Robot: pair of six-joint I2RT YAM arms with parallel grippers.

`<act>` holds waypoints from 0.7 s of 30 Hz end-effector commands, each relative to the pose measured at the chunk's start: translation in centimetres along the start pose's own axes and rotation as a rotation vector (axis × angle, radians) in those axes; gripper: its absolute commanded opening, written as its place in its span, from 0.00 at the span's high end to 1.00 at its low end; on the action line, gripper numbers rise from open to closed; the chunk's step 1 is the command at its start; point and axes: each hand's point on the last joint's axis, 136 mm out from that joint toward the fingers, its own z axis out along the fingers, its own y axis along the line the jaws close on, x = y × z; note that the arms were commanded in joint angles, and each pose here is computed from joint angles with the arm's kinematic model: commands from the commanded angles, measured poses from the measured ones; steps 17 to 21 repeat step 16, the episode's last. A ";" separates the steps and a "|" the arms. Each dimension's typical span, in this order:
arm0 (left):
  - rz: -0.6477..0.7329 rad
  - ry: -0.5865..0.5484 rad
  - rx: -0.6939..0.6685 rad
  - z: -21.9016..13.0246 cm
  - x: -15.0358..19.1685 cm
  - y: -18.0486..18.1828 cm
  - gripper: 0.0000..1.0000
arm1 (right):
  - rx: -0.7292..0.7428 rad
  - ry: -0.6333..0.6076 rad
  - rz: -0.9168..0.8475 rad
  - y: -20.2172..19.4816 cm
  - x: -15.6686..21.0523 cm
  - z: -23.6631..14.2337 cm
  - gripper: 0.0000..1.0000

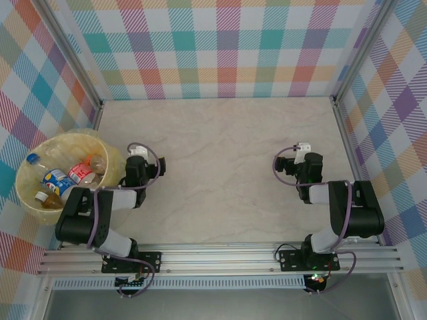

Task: Put the plastic bottles in the bin

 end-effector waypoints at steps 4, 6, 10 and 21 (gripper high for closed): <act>-0.071 -0.101 -0.131 0.3 -2.1 2.5 0.00 | 0.007 -0.065 0.005 -0.3 -1.9 0.1 0.00; -0.069 -0.097 -0.137 0.3 -2.1 2.6 0.00 | 0.007 -0.063 0.005 -0.3 -1.8 0.1 0.00; -0.068 -0.096 -0.136 0.3 -2.1 2.5 0.00 | 0.005 -0.056 0.009 -0.3 -1.8 0.2 0.00; -0.068 -0.095 -0.136 0.3 -2.0 2.5 0.00 | 0.006 -0.063 0.005 -0.3 -1.9 0.1 0.00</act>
